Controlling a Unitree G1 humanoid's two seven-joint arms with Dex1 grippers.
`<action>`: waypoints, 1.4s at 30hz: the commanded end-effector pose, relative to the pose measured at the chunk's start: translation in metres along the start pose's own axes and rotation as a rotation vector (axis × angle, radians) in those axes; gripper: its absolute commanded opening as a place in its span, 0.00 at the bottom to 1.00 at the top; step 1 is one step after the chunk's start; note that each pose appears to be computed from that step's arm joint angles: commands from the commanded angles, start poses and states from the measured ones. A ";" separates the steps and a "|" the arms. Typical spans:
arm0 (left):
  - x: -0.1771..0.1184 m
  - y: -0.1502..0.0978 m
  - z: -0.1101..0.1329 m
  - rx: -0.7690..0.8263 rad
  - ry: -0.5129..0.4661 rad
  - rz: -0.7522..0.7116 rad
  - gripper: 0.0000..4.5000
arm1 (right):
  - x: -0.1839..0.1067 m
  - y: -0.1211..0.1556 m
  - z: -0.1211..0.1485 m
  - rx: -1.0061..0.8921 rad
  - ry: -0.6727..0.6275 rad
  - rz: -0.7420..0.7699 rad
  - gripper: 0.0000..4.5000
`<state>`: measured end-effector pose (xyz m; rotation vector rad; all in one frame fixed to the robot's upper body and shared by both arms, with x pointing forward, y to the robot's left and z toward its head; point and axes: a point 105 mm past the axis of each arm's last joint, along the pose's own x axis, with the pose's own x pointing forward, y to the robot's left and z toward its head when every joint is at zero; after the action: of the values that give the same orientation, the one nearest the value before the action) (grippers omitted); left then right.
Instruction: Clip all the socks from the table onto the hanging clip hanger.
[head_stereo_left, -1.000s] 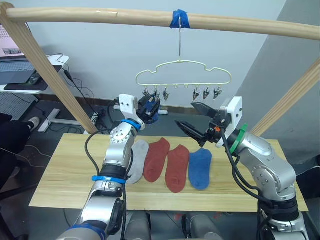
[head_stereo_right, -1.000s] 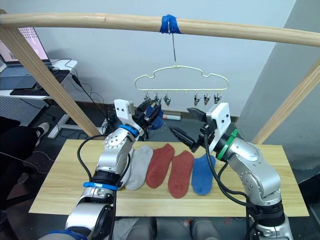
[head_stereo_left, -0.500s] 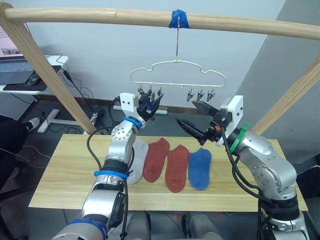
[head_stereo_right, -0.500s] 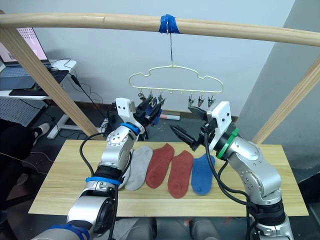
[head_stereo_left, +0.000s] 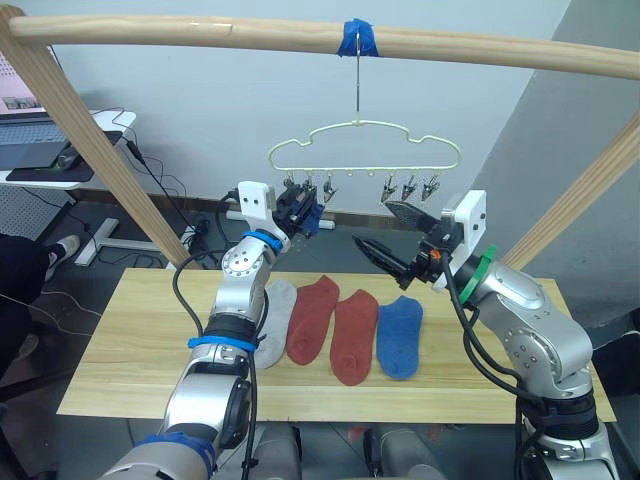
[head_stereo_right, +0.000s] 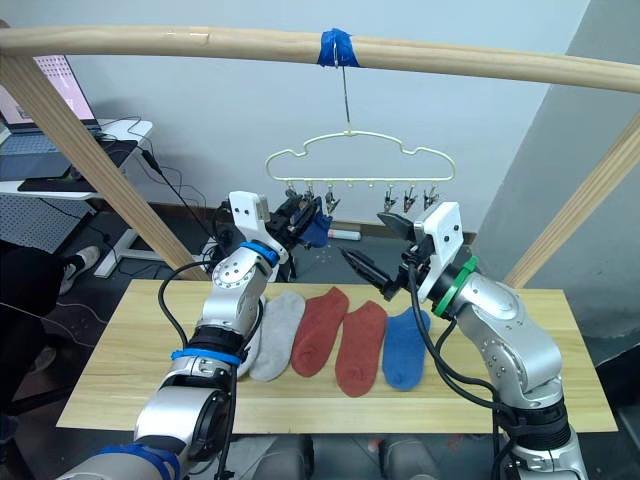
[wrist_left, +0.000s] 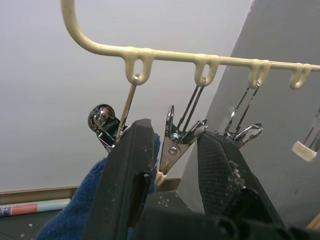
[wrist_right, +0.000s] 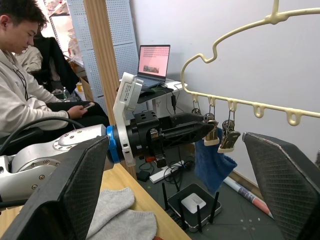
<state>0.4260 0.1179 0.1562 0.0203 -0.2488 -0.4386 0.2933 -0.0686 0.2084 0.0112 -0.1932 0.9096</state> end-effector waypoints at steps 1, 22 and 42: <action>0.008 0.001 0.020 0.027 -0.065 0.001 0.36 | 0.000 0.001 0.016 -0.042 -0.053 0.004 1.00; 0.011 0.001 0.026 0.026 -0.087 -0.016 0.05 | 0.001 0.001 0.011 -0.033 -0.040 0.008 1.00; -0.032 0.015 0.016 -0.159 0.288 -0.197 0.01 | -0.068 -0.051 -0.199 0.002 0.757 -0.200 1.00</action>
<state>0.4037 0.1413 0.1656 -0.0384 0.0529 -0.6402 0.3182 -0.1381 0.0022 -0.2877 0.5364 0.6586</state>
